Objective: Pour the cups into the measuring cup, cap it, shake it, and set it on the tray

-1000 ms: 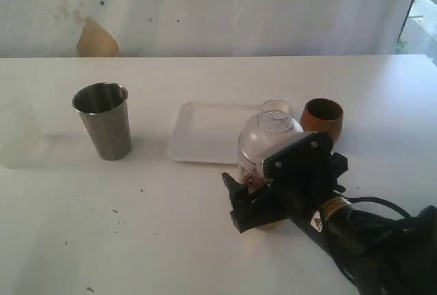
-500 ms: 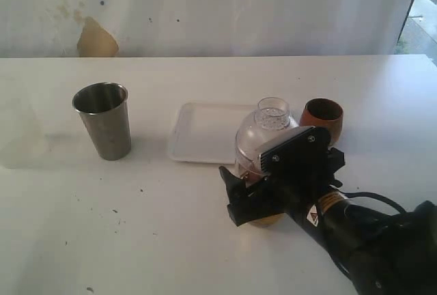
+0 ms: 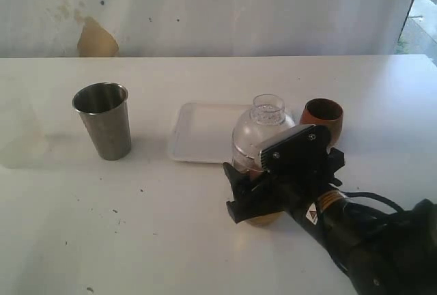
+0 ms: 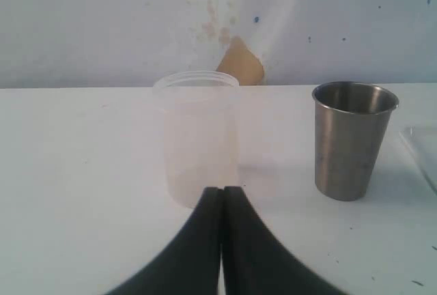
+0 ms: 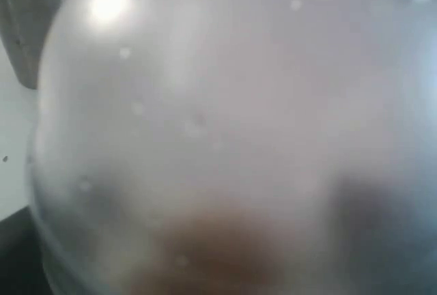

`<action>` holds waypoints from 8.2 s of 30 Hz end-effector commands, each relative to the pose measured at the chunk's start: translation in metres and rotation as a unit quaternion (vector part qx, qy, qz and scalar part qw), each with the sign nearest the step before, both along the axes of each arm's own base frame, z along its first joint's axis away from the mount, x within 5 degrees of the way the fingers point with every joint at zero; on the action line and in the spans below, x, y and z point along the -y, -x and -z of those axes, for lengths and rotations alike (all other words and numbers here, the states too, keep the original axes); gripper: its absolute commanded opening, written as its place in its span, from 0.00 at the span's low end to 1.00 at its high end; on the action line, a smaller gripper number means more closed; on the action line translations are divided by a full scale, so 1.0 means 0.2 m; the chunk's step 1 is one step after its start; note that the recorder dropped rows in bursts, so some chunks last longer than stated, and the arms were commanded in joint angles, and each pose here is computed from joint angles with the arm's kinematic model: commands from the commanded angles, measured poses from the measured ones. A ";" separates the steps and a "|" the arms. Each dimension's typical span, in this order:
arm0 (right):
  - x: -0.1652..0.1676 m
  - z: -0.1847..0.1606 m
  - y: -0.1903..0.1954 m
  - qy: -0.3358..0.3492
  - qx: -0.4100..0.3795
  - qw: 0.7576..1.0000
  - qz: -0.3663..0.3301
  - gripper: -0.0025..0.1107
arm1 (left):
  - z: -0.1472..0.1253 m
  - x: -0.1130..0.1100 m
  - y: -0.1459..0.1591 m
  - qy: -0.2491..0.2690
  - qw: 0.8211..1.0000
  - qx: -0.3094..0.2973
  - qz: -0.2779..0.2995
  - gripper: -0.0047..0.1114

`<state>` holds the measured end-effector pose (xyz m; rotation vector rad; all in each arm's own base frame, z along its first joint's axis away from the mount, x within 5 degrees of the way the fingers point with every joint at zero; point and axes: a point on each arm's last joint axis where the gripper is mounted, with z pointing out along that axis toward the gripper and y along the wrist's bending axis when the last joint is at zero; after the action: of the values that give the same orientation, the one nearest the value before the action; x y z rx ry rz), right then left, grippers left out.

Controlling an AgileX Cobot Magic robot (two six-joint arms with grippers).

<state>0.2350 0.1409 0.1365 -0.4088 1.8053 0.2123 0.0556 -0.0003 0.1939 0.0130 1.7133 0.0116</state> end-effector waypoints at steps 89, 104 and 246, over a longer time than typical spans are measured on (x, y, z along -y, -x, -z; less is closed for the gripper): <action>-0.02 -0.61 -0.03 -0.030 -0.005 0.998 -0.057 0.02 | 0.01 0.00 0.00 0.000 1.000 -0.001 0.000 0.04; -0.06 -0.66 0.01 -0.010 -0.002 0.997 -0.071 0.02 | 0.01 0.00 0.00 0.000 1.000 -0.001 0.000 0.04; -0.02 -0.71 0.03 -0.028 -0.011 0.999 -0.039 0.02 | -0.22 1.09 -0.68 -0.252 0.694 -0.535 0.411 0.04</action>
<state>0.2278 0.1470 0.2684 -0.4674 1.8631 0.3334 0.2031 -0.2139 0.2405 1.4159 2.6908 -0.2758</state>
